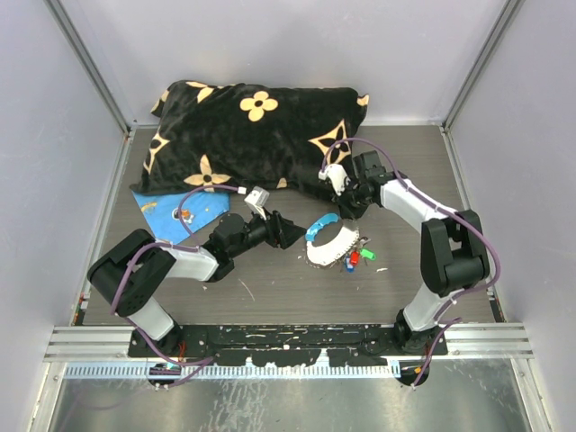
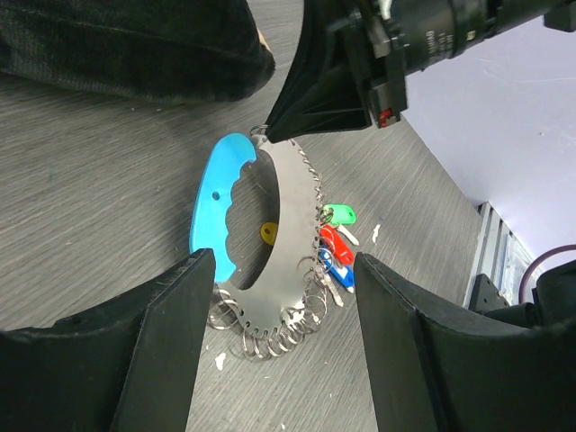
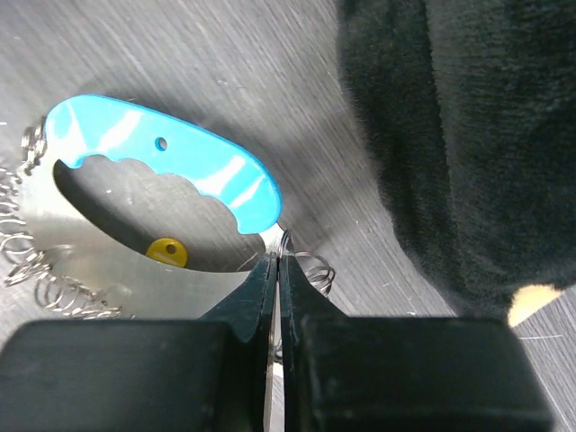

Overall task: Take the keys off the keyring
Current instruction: Pick up the keyring from the center of the board.

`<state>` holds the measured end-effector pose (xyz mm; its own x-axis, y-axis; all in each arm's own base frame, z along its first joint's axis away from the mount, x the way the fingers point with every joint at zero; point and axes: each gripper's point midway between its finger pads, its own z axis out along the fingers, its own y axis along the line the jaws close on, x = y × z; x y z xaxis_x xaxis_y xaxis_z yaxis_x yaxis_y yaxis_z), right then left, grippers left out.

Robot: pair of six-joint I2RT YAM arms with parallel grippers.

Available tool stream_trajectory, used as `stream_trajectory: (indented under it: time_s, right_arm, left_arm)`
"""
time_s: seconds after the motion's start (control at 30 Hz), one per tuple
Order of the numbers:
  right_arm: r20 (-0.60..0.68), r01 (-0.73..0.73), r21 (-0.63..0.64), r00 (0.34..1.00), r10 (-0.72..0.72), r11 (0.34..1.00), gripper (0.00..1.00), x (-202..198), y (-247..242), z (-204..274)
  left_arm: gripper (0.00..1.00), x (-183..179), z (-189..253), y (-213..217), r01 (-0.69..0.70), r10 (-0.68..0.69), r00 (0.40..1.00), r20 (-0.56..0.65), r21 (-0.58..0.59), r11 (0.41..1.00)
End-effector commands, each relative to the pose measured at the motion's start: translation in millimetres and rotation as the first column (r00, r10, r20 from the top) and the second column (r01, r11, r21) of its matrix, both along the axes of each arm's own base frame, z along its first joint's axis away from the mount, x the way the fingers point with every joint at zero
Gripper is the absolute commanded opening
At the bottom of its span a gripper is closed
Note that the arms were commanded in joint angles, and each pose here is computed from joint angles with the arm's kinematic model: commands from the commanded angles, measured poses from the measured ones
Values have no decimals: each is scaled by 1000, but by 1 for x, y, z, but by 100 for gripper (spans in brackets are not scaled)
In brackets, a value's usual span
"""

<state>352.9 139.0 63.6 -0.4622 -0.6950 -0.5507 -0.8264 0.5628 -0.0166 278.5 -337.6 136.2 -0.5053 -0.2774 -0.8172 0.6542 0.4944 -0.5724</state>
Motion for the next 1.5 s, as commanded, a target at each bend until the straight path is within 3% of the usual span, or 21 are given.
stream_trajectory:
  time_s: [0.0,0.3,0.53,1.03,1.2,1.47]
  right_arm:
    - [126,-97,98,988,84,991,6,-3,17,41]
    - [227,-207,187,960,162,960,5,-19,31,73]
    - [276,-281,225,937,216,933,5,-31,39,87]
    - [278,-320,279,930,243,906,5,-40,49,96]
    - [272,-326,286,929,250,901,5,-41,52,96]
    - [265,-333,287,929,260,898,5,-43,55,94]
  left_arm:
    - [65,-1,20,-5,25,-21,998,66,-60,998]
    - [73,-7,24,-15,105,-81,983,168,-138,985]
    - [76,-5,17,-19,113,-91,984,155,-144,983]
    - [61,-7,3,-43,168,-158,984,81,-133,977]
    - [51,1,-13,-48,139,-140,990,-11,-52,989]
    - [47,4,-26,-54,94,-90,995,-45,94,991]
